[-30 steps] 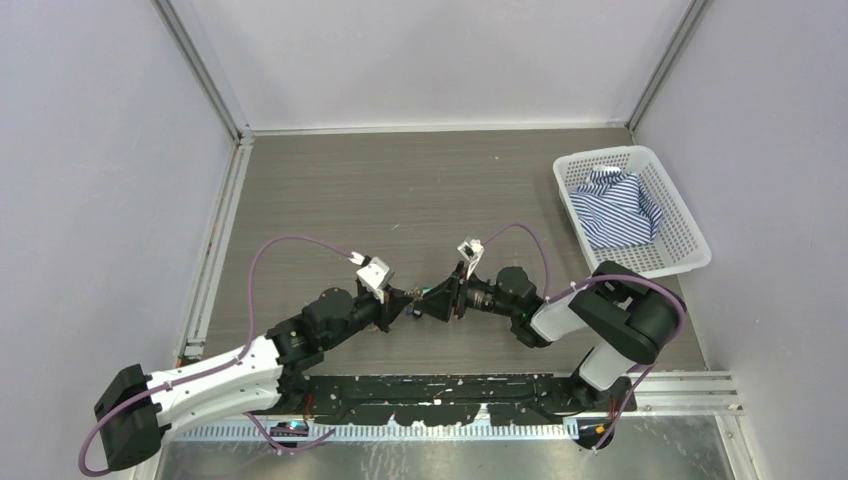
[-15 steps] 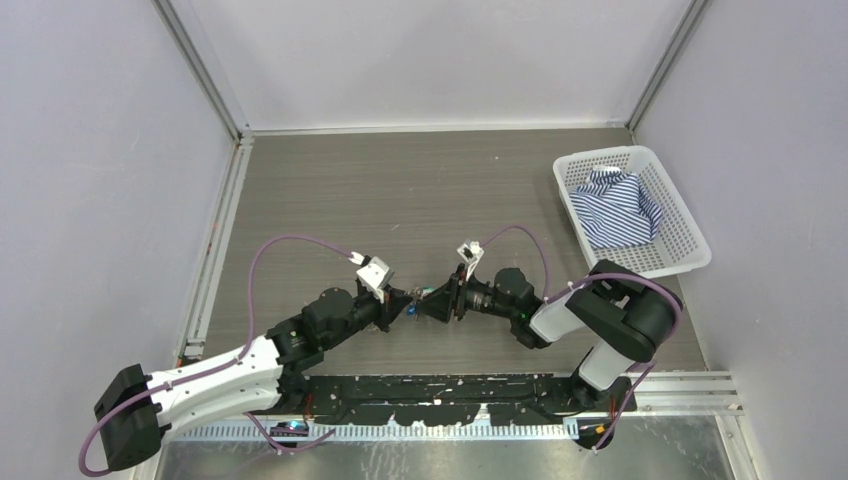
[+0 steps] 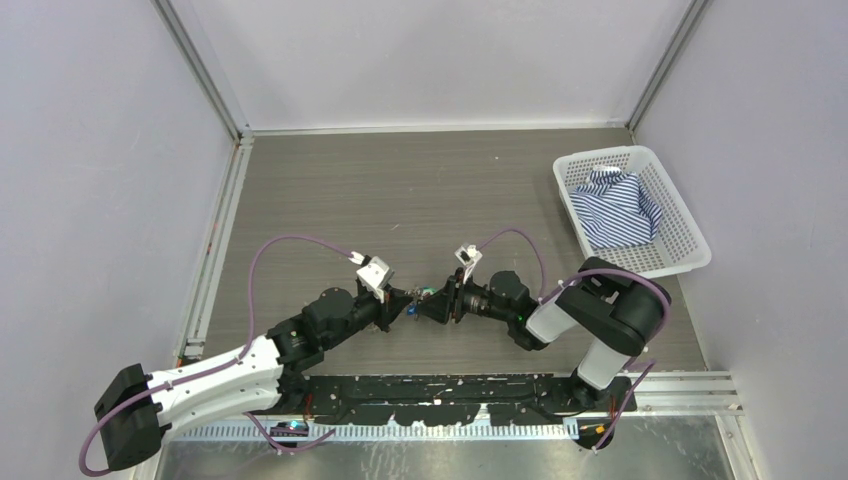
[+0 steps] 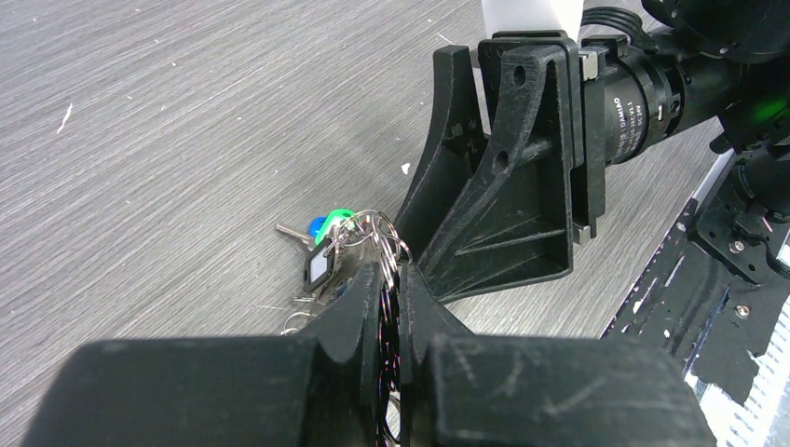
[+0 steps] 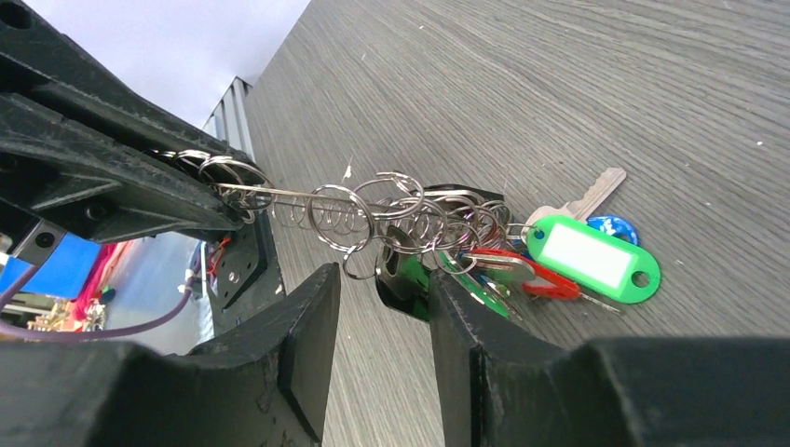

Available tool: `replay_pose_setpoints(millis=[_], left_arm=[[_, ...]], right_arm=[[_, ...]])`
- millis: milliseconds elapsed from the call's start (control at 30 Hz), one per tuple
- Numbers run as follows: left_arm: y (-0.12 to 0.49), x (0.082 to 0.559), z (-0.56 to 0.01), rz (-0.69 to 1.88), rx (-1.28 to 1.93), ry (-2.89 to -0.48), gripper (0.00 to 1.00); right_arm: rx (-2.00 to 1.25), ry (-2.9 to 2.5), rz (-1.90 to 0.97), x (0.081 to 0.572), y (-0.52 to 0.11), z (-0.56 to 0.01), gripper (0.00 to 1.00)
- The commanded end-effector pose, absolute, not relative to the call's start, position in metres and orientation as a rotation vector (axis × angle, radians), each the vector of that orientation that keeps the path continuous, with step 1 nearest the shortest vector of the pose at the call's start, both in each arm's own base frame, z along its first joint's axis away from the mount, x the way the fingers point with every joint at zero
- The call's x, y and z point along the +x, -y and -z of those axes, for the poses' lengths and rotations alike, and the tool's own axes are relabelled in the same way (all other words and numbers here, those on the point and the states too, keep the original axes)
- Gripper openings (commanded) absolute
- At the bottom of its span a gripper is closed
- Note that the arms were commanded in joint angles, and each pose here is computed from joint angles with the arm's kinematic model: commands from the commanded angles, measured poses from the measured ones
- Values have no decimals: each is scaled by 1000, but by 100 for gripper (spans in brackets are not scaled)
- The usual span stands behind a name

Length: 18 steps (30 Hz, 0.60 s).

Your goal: Remove the keys from the keyring

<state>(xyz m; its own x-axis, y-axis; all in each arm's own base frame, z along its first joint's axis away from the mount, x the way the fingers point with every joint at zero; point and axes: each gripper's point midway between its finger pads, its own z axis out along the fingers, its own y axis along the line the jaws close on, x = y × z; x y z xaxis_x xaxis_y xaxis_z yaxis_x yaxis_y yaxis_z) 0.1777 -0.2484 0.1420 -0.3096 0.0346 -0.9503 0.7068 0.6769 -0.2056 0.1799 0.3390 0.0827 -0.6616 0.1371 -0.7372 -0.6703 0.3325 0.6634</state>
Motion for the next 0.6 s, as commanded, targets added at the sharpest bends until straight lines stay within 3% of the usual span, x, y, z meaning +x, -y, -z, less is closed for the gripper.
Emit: replay_pose_setpoints(millis=[0,567], left_arm=[[245,174,-126,741,591,-1841,0],[245,173,-124,746,593,-1848,0]], right_arm=[[-454,-1764,-1378,193,-344,-101,45],[-421,-1754,-1382,198,-350,-97,44]])
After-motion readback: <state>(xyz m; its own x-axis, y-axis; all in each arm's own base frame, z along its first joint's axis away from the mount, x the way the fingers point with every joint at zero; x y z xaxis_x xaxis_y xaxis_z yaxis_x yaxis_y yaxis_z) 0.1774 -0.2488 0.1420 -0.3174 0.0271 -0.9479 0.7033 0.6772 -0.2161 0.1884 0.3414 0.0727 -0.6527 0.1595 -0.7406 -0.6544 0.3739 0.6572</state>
